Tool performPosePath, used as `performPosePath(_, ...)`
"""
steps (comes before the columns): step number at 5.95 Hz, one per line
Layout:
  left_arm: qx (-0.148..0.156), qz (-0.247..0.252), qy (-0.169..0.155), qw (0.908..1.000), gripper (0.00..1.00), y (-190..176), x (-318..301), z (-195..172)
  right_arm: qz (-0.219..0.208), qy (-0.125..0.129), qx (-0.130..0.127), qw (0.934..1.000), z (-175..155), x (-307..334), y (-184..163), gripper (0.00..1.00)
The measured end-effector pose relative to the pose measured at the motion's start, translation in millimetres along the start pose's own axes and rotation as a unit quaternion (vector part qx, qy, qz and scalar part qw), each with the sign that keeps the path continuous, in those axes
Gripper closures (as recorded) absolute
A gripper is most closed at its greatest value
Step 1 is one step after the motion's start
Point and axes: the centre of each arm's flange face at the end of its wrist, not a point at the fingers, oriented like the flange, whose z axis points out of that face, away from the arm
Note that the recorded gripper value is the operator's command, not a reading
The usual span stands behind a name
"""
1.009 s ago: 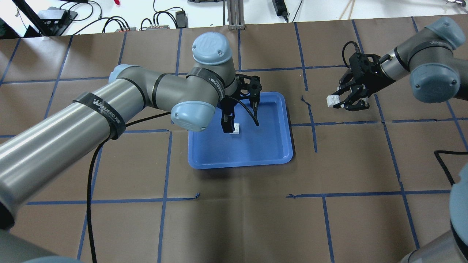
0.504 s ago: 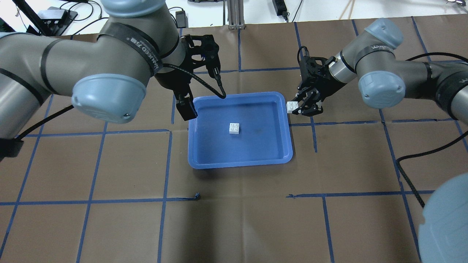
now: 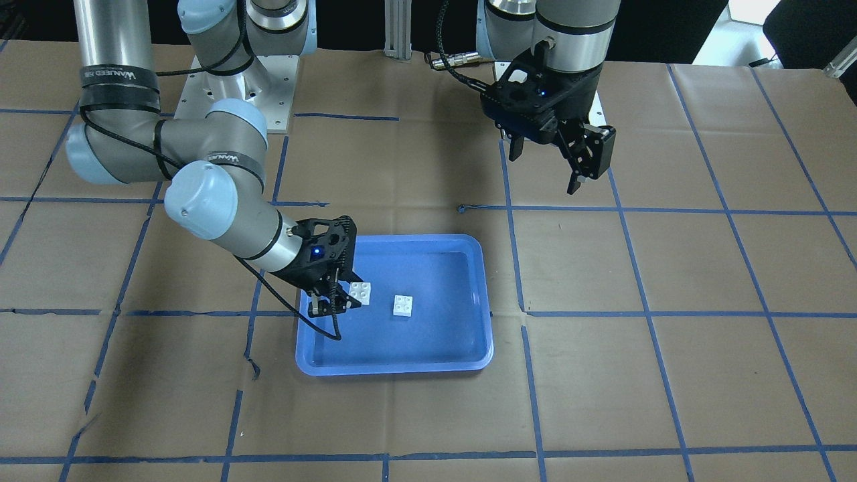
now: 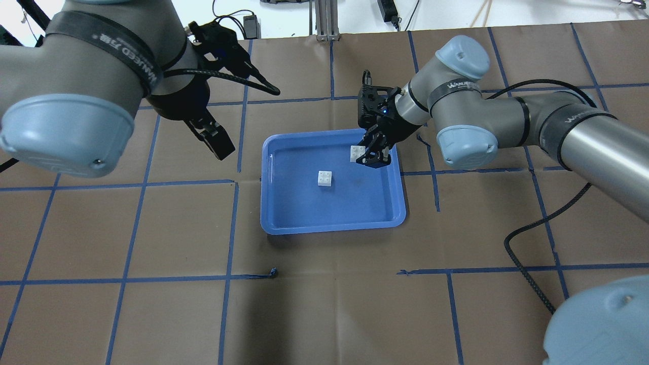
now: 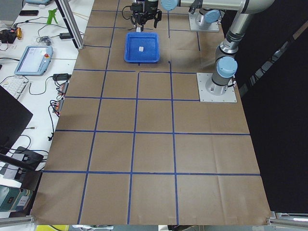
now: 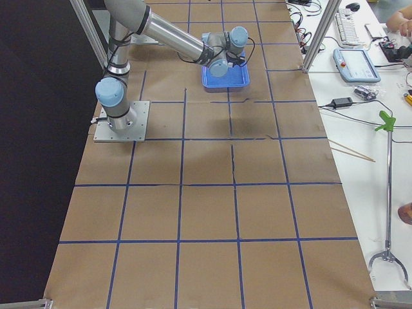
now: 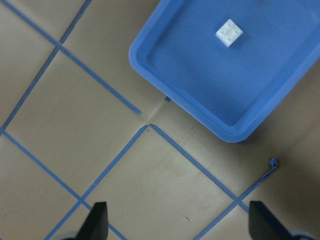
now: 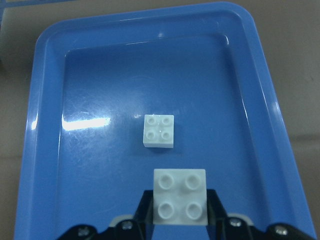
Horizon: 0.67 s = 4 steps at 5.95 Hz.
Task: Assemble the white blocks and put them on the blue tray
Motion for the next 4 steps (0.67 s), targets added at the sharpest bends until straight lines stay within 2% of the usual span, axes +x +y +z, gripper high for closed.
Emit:
performPosePath(1, 0.005, -0.09, -0.003, 0.9959, 0.0, 4.5, -9.7, -6.1, -0.007, 0.002, 0.0, 1.0, 21.7, -8.0, -3.5, 0.66)
performPosePath(2, 0.011, -0.152, 0.001, 0.9883, 0.0, 5.2, -13.8, -8.6, -0.007, 0.004, -0.001, 1.0, 36.6, -13.7, 0.7, 0.65)
performPosePath(3, 0.015, -0.179, 0.009, 0.9837, 0.0, 4.7, -14.1, -9.1, -0.007, 0.004, -0.001, 1.0, 45.9, -15.3, 4.9, 0.65)
performPosePath(4, 0.017, -0.185, 0.018, 0.9825, 0.0, 4.6, -13.0, -9.4, -0.007, 0.005, -0.001, 1.0, 54.9, -13.8, 9.2, 0.64)
